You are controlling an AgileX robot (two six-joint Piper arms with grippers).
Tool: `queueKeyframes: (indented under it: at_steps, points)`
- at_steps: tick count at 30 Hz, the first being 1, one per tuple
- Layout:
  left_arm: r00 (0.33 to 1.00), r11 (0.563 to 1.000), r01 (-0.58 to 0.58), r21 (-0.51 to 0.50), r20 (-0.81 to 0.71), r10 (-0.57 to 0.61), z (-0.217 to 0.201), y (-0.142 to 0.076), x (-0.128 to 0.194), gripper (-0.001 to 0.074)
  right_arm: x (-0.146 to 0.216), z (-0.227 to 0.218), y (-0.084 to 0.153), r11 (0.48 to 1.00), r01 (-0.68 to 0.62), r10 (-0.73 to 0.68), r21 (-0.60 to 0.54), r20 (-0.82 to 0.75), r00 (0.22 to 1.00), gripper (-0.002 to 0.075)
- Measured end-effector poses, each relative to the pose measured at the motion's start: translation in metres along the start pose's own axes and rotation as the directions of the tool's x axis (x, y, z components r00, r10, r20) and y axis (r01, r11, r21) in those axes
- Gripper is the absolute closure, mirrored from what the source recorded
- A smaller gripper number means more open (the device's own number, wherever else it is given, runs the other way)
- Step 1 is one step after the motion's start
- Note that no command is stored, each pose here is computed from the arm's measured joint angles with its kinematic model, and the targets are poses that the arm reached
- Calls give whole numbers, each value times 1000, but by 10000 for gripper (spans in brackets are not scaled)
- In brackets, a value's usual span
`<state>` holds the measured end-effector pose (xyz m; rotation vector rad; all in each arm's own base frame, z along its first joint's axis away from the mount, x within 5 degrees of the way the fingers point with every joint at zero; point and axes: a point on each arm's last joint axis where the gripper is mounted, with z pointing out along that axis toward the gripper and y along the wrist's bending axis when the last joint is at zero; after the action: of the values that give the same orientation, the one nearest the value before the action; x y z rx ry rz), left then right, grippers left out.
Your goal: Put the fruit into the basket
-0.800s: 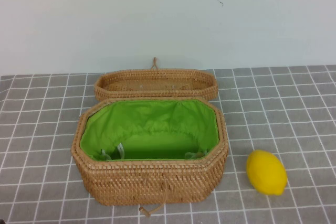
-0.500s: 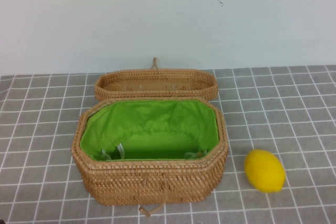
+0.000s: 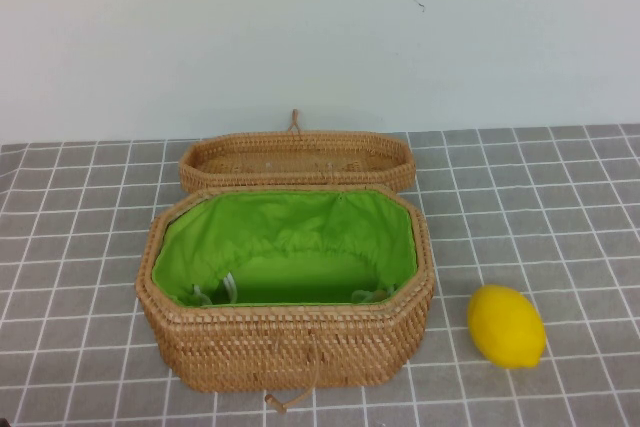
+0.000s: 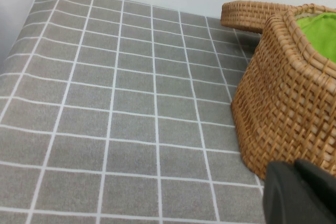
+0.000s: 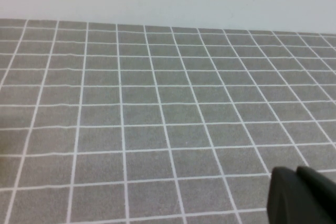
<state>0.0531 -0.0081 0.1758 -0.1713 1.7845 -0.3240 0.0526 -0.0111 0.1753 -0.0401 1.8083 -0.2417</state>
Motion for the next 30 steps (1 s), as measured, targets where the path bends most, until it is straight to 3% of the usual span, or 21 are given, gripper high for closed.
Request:
queueKeyframes:
  at_steps: [11,24,30]
  points:
    - [1000,1000,0,0,0,0,0,0,0,738,-2,0,0,1000,5,-5,0,18,1000,729]
    - [1000,1000,0,0,0,0,0,0,0,734,-21,-3,2,1000,6,-1,-22,235,972,729]
    - [1000,1000,0,0,0,0,0,0,0,734,-12,-1,1,1000,0,2,-15,142,990,729]
